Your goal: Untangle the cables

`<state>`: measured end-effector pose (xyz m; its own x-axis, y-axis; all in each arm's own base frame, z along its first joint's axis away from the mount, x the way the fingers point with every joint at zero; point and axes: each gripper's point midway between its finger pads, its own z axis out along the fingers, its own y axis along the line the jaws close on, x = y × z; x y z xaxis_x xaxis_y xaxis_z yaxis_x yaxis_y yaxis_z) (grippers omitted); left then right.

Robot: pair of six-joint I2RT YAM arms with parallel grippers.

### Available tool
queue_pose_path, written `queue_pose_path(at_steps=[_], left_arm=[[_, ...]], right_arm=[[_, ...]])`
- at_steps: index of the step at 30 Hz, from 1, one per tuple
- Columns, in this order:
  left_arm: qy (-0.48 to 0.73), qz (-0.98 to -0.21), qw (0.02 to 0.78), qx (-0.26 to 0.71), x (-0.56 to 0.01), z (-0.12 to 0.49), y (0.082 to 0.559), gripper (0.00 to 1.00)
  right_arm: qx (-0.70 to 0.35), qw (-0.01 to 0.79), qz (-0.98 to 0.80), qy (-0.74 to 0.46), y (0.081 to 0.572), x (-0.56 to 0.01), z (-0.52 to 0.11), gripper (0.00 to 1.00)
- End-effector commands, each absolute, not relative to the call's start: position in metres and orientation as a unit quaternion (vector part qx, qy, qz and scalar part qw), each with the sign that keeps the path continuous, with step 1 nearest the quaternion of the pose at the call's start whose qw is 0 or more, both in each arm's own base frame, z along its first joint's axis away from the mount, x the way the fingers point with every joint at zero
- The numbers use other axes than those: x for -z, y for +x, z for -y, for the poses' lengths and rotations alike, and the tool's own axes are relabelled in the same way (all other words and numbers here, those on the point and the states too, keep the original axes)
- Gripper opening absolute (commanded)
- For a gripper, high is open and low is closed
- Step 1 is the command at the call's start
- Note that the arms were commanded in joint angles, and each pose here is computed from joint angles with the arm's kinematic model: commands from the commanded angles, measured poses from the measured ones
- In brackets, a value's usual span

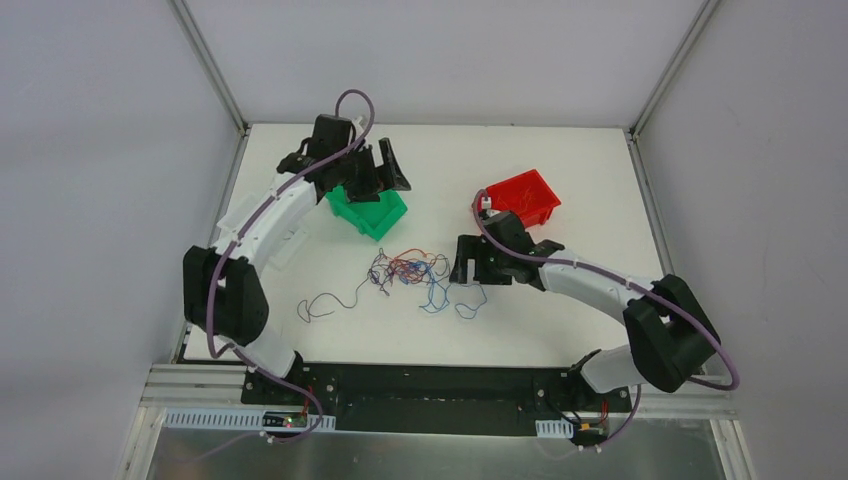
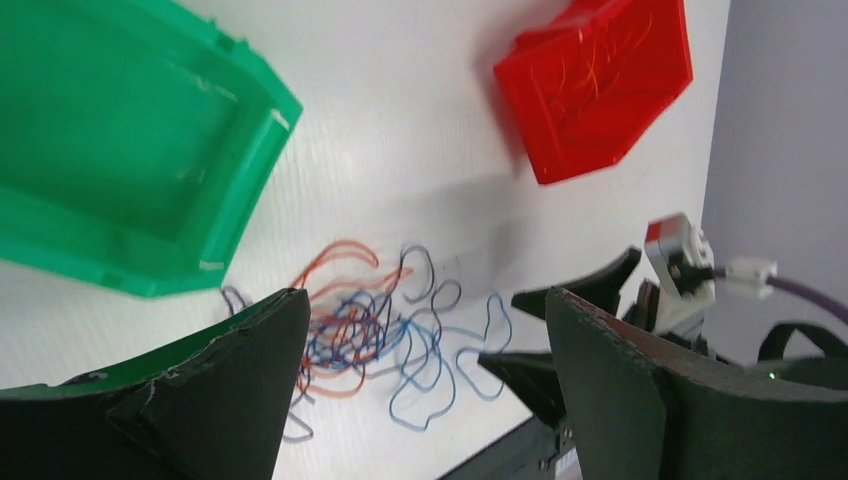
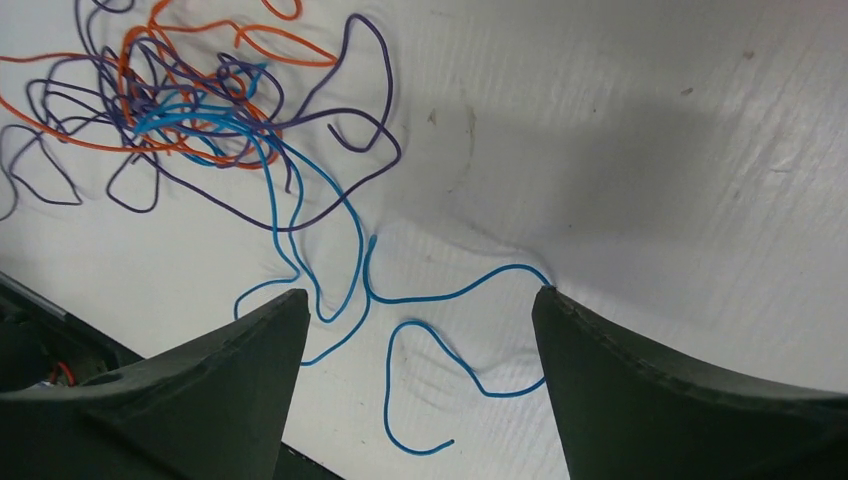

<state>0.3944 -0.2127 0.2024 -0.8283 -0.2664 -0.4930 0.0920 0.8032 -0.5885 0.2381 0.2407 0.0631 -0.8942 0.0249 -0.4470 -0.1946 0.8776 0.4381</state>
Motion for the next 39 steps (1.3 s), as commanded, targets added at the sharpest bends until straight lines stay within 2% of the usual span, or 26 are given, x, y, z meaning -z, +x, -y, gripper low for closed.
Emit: queue_pose_path(at_steps=[1, 5, 8, 10, 14, 16, 23, 29, 33, 37, 39], left_arm=[[-0.013, -0.899, 0.298, 0.321, -0.216, 0.207, 0.347, 0.91], [-0.014, -0.911, 0.282, 0.301, -0.189, 0.197, 0.311, 0.90], [-0.020, -0.913, 0.289, 0.288, -0.182, 0.185, 0.293, 0.90], [-0.023, -0.910, 0.310, 0.275, -0.185, 0.175, 0.285, 0.90], [-0.034, -0.904, 0.354, 0.236, -0.198, 0.150, 0.272, 0.92], [-0.040, -0.905, 0.367, 0.212, -0.204, 0.137, 0.267, 0.92], [-0.048, -0.888, 0.434, 0.144, -0.239, 0.099, 0.256, 0.97], [-0.040, -0.879, 0.459, 0.118, -0.264, 0.087, 0.254, 0.98], [-0.008, -0.881, 0.446, 0.161, -0.268, 0.107, 0.255, 0.99], [0.051, -0.878, 0.404, 0.252, -0.266, 0.150, 0.255, 0.98], [0.081, -0.857, 0.408, 0.303, -0.272, 0.172, 0.254, 0.97]], right_arm=[[-0.184, 0.235, -0.953, -0.058, 0.239, -0.057, -0.237, 0.85], [-0.131, 0.233, -0.961, -0.076, 0.238, -0.040, -0.238, 0.82], [-0.108, 0.230, -0.964, -0.084, 0.237, -0.029, -0.239, 0.70], [-0.103, 0.235, -0.963, -0.082, 0.238, -0.028, -0.240, 0.56], [-0.114, 0.280, -0.951, -0.065, 0.246, -0.054, -0.238, 0.13], [-0.127, 0.310, -0.941, -0.058, 0.249, -0.075, -0.235, 0.00], [-0.191, 0.405, -0.892, -0.062, 0.250, -0.163, -0.230, 0.00], [-0.229, 0.460, -0.854, -0.079, 0.249, -0.240, -0.229, 0.00], [-0.248, 0.485, -0.835, -0.077, 0.248, -0.277, -0.228, 0.00], [-0.276, 0.496, -0.819, -0.081, 0.245, -0.303, -0.234, 0.00], [-0.291, 0.501, -0.810, -0.085, 0.244, -0.318, -0.237, 0.00]])
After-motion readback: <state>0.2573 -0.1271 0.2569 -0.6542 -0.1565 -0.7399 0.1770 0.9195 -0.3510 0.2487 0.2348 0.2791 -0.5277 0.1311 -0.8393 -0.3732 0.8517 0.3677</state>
